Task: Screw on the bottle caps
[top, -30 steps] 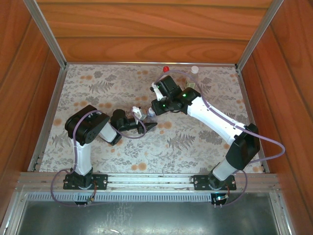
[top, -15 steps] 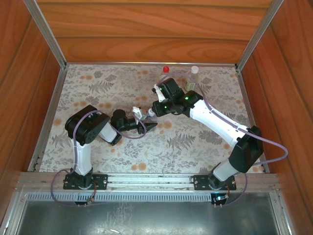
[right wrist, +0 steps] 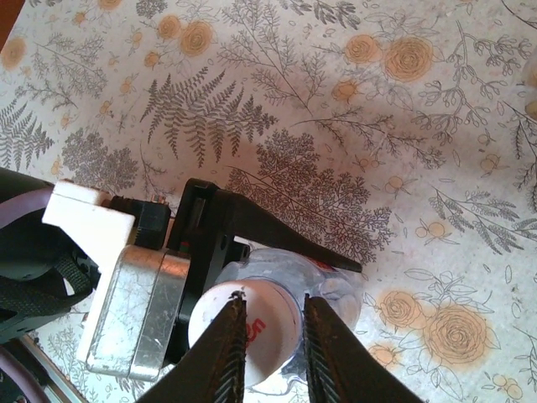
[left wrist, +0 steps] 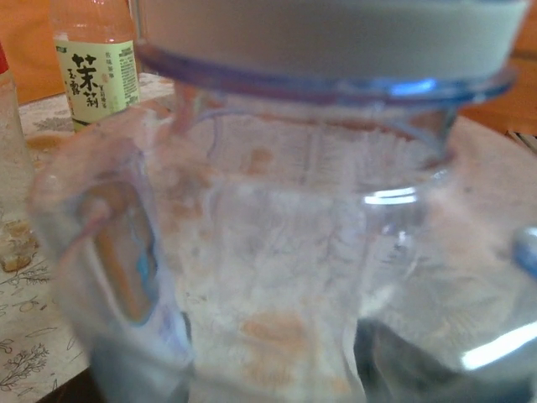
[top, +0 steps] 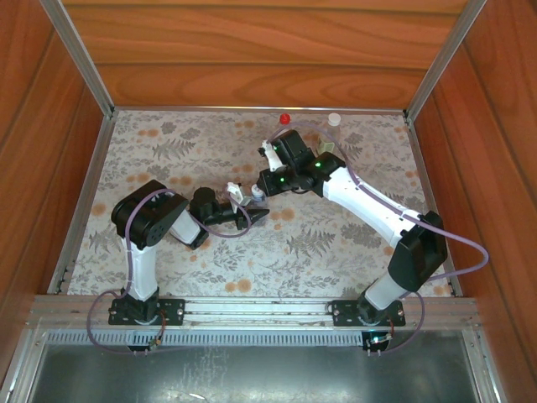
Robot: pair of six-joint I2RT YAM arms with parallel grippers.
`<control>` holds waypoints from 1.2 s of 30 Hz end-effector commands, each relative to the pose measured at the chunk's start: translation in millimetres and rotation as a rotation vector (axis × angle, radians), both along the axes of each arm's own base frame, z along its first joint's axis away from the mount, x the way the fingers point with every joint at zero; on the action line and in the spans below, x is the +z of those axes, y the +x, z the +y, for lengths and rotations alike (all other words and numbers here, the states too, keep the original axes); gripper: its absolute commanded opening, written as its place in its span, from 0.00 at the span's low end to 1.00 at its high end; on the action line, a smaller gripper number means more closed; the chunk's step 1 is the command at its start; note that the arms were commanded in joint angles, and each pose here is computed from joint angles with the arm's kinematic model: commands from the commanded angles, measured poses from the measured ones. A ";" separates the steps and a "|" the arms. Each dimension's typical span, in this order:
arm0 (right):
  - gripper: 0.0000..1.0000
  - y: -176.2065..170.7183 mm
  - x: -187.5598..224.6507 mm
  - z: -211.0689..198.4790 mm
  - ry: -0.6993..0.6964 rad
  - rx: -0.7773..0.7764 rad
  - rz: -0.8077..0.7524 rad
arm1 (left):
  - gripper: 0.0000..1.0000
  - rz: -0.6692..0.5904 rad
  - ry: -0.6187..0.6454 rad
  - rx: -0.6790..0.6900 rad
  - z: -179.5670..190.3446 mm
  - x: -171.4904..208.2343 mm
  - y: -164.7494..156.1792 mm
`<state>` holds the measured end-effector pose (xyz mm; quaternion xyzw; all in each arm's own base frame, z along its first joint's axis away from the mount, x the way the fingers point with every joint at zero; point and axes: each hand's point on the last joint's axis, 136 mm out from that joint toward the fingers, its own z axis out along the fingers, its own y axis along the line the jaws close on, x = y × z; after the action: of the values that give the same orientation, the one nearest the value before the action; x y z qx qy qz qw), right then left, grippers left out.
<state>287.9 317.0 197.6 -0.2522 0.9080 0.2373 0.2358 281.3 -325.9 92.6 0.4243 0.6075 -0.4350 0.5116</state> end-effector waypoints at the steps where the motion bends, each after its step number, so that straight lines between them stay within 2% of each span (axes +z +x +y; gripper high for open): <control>1: 0.21 -7.5 -8.6 -6.0 -0.008 -0.008 0.043 | 0.52 0.019 -0.003 -0.034 -0.9 -3.6 -5.7; 10: 0.18 -41.6 -1.2 -3.9 0.083 0.063 0.143 | 0.50 0.035 -0.016 -0.043 -1.7 -1.0 -2.6; 15: 0.19 -45.6 4.2 -8.6 0.101 0.059 0.121 | 0.50 0.033 -0.019 -0.051 -2.3 0.2 -2.3; 22: 0.37 -13.8 21.5 -11.2 0.138 0.014 0.009 | 0.50 0.033 -0.015 -0.075 -1.7 -1.6 -8.9; 26: 0.44 -4.7 19.3 -2.3 0.120 0.091 -0.020 | 0.50 0.038 -0.017 -0.091 -1.2 -1.1 -12.3; 28: 0.43 -3.9 16.8 0.6 0.120 0.127 -0.022 | 0.50 0.040 -0.020 -0.110 -1.7 -0.2 -15.7; 31: 0.32 -1.5 17.3 7.4 0.153 0.145 0.014 | 0.50 0.044 -0.019 -0.120 -2.4 -1.6 -17.2; 36: 0.24 -10.1 2.5 13.7 0.160 0.188 0.096 | 0.50 0.047 -0.015 -0.106 -0.7 -3.1 -15.9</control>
<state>286.0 325.1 198.7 -0.2876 0.8786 0.3183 0.2099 268.0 -328.6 94.4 0.4419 0.5908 -0.4677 0.4867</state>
